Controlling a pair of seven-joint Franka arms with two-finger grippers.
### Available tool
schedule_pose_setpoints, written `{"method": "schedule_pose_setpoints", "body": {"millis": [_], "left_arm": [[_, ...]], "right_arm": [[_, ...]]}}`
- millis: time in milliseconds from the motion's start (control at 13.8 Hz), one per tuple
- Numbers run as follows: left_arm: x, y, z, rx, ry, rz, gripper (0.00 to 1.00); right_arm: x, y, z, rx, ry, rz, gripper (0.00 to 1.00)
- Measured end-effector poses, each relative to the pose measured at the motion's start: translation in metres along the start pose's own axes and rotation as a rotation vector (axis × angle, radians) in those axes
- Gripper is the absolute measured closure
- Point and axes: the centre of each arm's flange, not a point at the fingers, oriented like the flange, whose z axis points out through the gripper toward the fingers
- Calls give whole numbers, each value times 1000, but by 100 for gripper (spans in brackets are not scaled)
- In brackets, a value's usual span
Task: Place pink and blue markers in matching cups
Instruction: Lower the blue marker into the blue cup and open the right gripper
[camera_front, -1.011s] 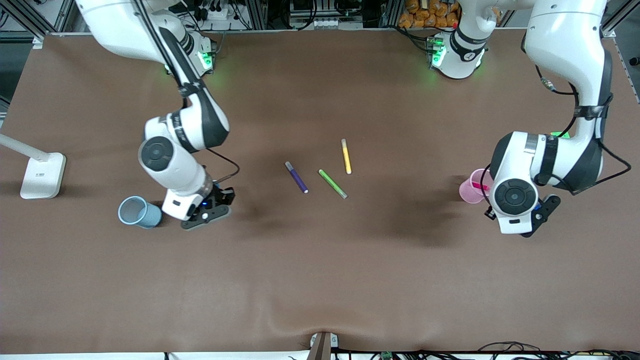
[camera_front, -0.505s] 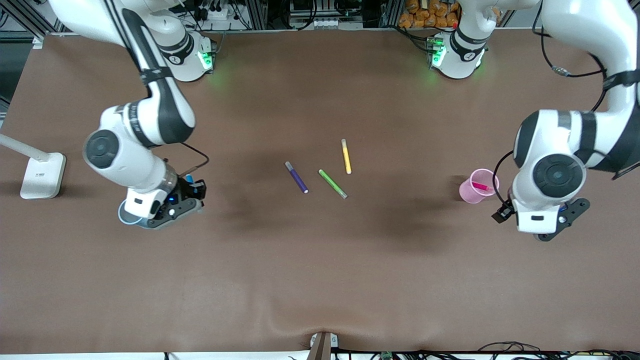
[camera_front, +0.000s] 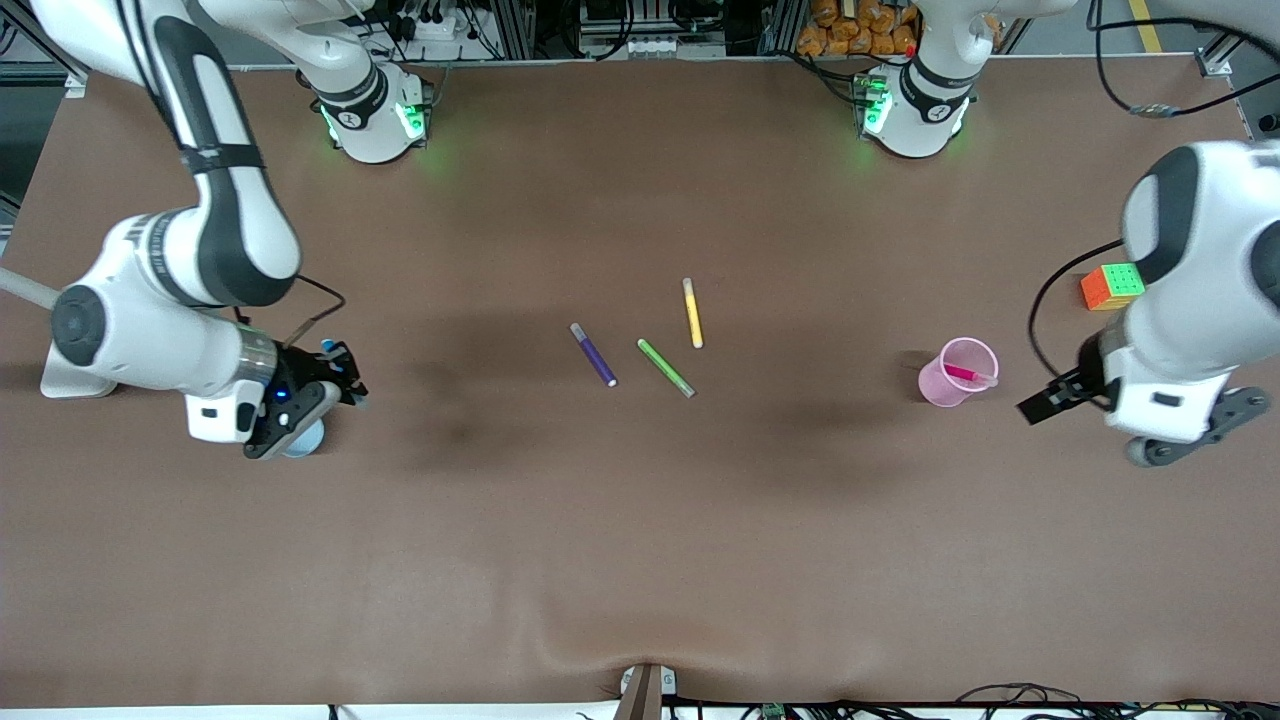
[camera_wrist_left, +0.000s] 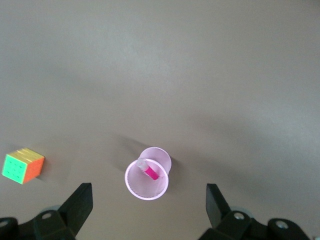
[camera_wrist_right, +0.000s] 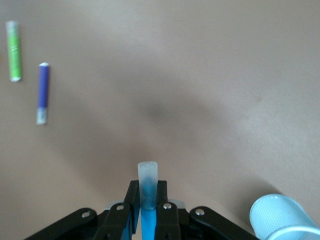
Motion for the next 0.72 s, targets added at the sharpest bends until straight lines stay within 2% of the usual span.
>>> {"method": "schedule_pose_setpoints", "body": {"millis": [144,361,505,722], "left_arm": [[-9,-11,-30,-38,-12,33,0],[-22,-41,-71,-138,-40,116,0],[-24,-68,-88,-159,-32,212,0],[-37,-83,-113,-168,-3,267,0]], "right_arm": [[-12,13,-7,45,38,-125,83],[-34,39,-17,56,97,-306,83],[-49,55,-24,65,152,-437,83],[-70,77,-33,55,264,-632,83]]}}
